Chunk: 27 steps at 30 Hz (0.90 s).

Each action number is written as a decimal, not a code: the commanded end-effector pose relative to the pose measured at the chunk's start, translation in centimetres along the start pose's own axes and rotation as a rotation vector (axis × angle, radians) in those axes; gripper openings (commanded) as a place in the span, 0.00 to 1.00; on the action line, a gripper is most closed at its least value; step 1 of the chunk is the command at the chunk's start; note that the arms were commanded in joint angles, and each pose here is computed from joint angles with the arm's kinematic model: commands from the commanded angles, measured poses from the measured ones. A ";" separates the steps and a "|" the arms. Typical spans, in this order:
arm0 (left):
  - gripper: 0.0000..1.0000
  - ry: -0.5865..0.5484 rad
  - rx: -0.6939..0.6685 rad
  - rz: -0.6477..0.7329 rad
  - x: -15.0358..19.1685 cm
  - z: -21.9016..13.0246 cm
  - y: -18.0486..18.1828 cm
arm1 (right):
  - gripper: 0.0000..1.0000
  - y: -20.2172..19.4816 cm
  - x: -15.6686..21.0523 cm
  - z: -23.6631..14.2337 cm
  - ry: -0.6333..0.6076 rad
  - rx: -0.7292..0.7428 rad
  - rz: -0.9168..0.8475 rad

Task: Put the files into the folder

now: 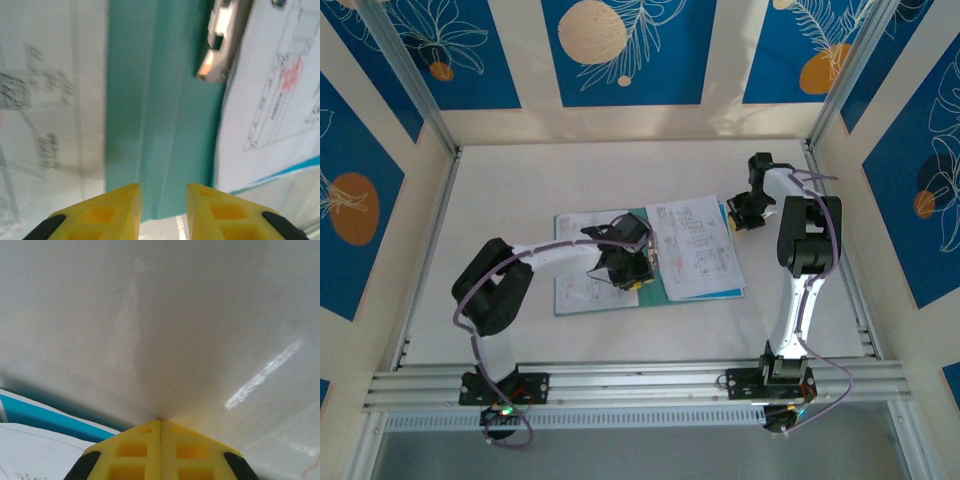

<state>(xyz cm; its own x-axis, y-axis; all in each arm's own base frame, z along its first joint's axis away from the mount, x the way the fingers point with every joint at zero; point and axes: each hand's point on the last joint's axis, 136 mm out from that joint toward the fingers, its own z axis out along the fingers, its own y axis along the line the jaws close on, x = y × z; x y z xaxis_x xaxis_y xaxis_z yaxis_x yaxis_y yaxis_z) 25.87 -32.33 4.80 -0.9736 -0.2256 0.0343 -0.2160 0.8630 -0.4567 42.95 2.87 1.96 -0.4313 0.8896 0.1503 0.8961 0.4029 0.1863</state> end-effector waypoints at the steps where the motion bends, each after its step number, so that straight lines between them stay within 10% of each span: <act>1: 0.26 -0.007 -0.061 0.029 -0.8 -0.2 1.4 | 0.00 -0.2 1.1 0.8 0.039 0.035 0.037; 22: 0.23 0.021 -0.079 0.038 -0.9 1.3 2.6 | 0.00 0.4 2.3 -0.2 0.027 0.016 0.061; 27: 0.22 0.013 -0.069 0.041 -0.9 0.7 2.3 | 0.16 0.8 1.7 -2.6 -0.024 -0.030 0.043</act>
<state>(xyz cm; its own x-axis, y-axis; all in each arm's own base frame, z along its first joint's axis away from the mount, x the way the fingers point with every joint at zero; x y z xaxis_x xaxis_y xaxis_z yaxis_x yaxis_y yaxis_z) 26.45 -30.87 2.91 -0.9814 -0.1900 0.0258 -0.1840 0.8955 -0.4053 43.00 4.68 2.48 -0.3982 0.9022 0.1656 0.9110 0.3678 0.1866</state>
